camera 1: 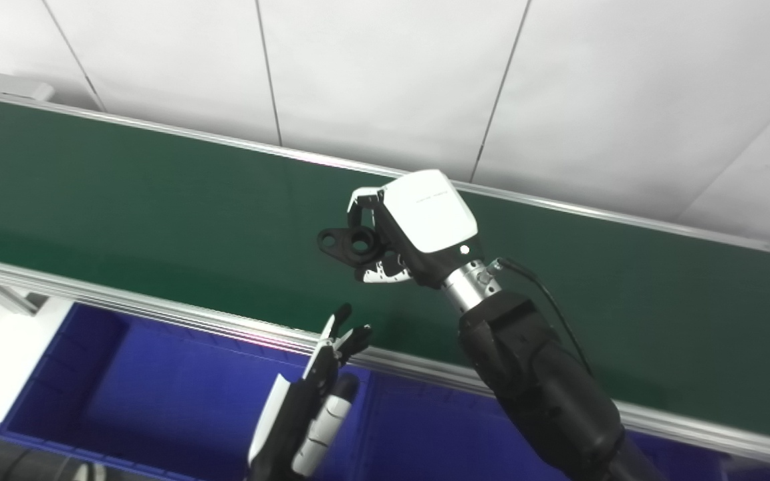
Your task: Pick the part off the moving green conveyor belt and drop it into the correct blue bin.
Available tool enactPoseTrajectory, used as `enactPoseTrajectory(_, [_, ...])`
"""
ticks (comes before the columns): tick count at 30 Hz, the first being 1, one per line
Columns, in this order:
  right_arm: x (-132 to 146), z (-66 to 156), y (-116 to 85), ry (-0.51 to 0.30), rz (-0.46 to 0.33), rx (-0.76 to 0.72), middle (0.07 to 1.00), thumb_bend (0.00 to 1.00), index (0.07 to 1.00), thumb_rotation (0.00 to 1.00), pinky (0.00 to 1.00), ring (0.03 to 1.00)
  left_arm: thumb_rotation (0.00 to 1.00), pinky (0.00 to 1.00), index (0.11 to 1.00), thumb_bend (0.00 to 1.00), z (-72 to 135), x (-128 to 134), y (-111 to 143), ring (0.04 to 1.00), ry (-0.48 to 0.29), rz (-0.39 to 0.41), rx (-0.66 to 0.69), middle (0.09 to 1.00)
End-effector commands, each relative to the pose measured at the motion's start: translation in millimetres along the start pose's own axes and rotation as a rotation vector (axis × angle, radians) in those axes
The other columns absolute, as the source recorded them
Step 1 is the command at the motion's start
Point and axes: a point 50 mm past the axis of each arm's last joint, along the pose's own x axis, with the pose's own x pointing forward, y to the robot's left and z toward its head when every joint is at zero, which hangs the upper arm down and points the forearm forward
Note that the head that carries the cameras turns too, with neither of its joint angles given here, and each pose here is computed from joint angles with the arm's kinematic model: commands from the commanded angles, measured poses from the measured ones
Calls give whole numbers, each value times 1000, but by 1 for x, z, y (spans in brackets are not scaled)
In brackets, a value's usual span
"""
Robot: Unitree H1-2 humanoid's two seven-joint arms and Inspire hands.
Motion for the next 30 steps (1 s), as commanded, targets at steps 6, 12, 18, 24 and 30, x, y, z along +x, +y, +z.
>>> enactPoseTrajectory(6, [-58, 6, -26, 47, 48, -46, 470, 527, 484, 0, 127, 191, 1000, 1000, 1000, 448, 18, 6, 3, 876, -77, 28, -39, 893])
enactPoseTrajectory(12, [-102, 33, -16, 110, 141, 22, 470, 528, 484, 0, 110, 177, 1000, 1000, 1000, 501, 23, 6, 10, 892, -78, 29, -41, 909])
enactPoseTrajectory(18, [-122, 60, -2, 176, 227, 43, 470, 529, 483, 0, 96, 163, 1000, 1000, 1000, 524, 26, 6, 14, 902, -83, 34, -42, 918])
enactPoseTrajectory(24, [-134, 67, 28, 241, 336, 63, 470, 530, 483, 0, 105, 175, 1000, 986, 1000, 510, 24, 8, 15, 887, -106, 53, -63, 902])
enactPoseTrajectory(30, [-136, 64, 57, 275, 466, 20, 472, 530, 488, 0, 132, 207, 1000, 969, 1000, 502, 25, 9, 14, 874, -109, 61, -65, 887])
